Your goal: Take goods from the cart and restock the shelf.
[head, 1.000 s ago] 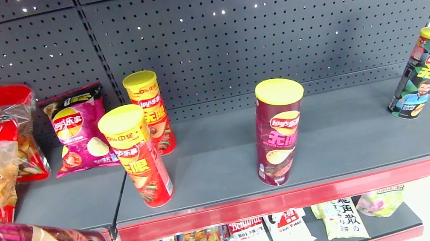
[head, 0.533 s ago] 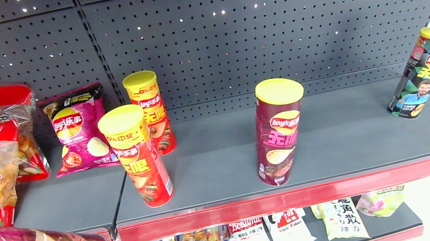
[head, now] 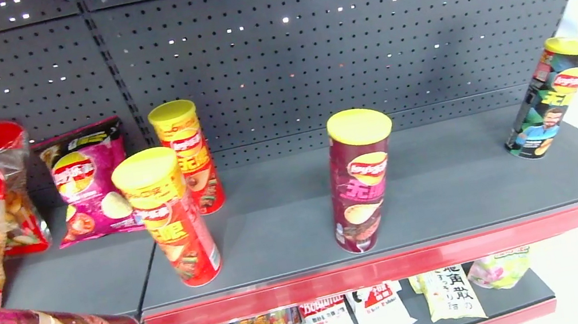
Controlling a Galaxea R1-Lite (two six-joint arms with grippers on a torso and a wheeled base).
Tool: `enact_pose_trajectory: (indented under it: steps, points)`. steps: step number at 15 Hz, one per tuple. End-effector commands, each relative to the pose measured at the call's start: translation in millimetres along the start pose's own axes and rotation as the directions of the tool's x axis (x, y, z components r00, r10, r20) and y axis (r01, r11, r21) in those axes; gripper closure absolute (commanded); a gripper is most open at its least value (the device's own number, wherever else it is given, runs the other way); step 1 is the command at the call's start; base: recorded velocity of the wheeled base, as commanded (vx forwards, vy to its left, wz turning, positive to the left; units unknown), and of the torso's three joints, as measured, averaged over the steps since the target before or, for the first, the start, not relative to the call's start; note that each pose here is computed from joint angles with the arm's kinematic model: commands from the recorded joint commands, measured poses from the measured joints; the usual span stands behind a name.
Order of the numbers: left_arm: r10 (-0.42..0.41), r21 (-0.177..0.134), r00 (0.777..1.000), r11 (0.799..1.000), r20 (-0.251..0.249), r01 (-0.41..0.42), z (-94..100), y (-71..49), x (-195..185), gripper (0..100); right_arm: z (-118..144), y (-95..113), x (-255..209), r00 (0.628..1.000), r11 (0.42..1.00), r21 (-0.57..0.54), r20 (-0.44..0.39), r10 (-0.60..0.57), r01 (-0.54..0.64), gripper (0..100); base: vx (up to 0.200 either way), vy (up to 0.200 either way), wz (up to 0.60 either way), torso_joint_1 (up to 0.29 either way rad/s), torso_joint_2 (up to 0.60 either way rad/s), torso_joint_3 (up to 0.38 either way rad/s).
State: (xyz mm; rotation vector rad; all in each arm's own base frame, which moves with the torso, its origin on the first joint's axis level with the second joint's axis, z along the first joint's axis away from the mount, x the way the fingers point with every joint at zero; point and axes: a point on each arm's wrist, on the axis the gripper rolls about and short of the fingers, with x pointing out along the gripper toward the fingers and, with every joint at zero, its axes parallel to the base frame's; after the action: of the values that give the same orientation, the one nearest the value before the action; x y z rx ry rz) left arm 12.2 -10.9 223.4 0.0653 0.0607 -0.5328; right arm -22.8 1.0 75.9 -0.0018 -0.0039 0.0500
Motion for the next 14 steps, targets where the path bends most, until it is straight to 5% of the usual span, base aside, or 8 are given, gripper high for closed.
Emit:
enact_pose_trajectory:
  steps: [1,4,9,14]
  points:
    - [0.0,-0.002,1.0,1.0,0.003,0.0,1.2,-0.1,0,100,0,0,0,1.0,1.0,-0.001,-0.001,0.001,-0.001,0,0.0,0.0,-0.6,0.007,-0.01,-0.002]
    - [-0.019,-0.031,1.0,0.999,0.009,0.019,2.9,-0.5,-1,100,0,0,0,1.0,1.0,-0.001,-0.001,0.001,-0.001,0,0.0,0.0,-0.6,0.001,0.0,-0.001]
    - [-0.062,-0.033,0.998,0.998,0.007,0.062,6.3,0.3,2,100,0,0,0,1.0,1.0,0.002,-0.001,0.001,-0.001,0,0.0,0.0,0.0,0.0,0.0,0.0]
    - [-0.056,-0.049,0.995,0.997,-0.082,0.052,12.7,14.2,29,100,0,0,0,1.0,1.0,0.002,-0.001,0.001,-0.001,0,0.0,0.0,0.0,0.0,0.0,0.0]
